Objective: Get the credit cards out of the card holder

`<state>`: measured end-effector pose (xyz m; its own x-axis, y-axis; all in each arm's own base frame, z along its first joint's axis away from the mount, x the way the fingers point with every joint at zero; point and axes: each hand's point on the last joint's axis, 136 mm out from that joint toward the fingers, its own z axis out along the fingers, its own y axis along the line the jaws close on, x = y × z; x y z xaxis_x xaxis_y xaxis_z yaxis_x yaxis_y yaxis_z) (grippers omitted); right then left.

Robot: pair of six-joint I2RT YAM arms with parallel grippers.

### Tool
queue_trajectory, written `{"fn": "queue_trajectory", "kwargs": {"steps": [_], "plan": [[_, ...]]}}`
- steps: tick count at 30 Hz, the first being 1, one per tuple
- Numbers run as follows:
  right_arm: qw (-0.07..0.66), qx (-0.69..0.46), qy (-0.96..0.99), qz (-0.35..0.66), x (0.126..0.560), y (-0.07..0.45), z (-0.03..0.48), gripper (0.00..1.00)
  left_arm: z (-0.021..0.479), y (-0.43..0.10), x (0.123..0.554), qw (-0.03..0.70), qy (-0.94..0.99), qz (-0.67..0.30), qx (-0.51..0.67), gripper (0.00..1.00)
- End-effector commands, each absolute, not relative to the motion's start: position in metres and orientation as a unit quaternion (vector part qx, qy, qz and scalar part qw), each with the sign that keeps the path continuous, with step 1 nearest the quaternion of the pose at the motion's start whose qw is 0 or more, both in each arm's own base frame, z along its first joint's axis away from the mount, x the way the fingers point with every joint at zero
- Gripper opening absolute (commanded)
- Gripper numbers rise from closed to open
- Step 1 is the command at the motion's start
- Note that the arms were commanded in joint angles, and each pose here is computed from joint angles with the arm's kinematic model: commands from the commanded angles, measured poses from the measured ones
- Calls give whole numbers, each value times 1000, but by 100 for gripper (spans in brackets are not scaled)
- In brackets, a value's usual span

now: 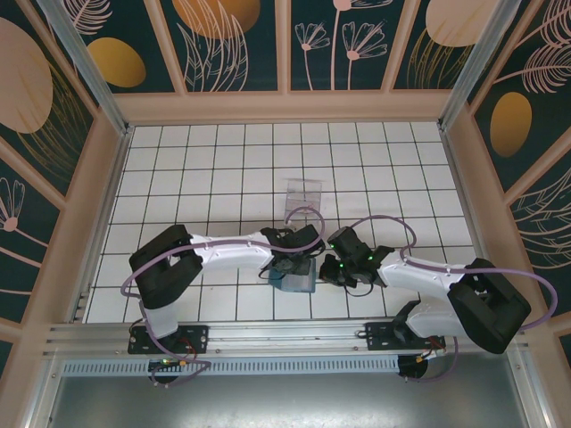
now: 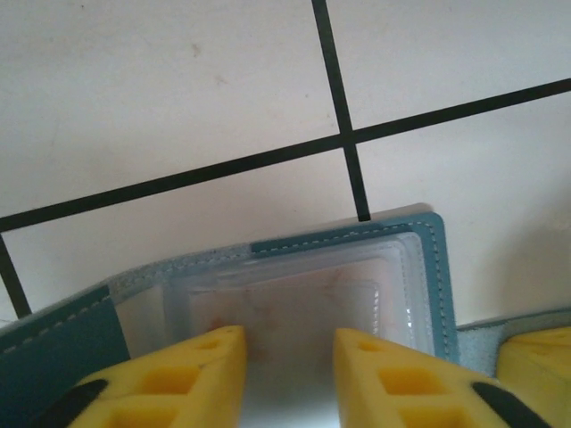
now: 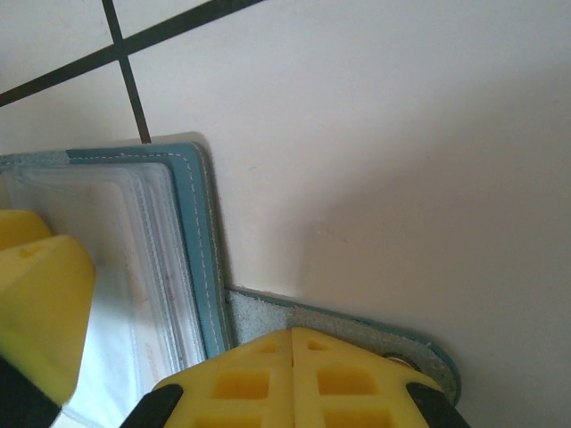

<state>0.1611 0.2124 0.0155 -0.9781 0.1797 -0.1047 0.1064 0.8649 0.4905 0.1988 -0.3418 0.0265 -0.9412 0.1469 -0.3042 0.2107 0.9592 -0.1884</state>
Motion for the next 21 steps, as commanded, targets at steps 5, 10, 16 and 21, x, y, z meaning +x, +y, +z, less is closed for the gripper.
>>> {"fn": "queue_trajectory", "kwargs": {"steps": [5, 10, 16, 21], "plan": [[71, 104, 967, 222, 159, 196, 2, 7, 23, -349, 184, 116, 978, -134, 112, 44], [70, 106, 966, 224, 159, 194, 1, 7, 10, -340, 180, 103, 981, -108, 123, 47], [68, 106, 966, 224, 159, 194, 1, 7, 10, -332, 181, 109, 979, -89, 145, 52], [69, 104, 966, 225, 161, 195, 2, 7, 1, -321, 181, 98, 981, -50, 162, 54]]}}
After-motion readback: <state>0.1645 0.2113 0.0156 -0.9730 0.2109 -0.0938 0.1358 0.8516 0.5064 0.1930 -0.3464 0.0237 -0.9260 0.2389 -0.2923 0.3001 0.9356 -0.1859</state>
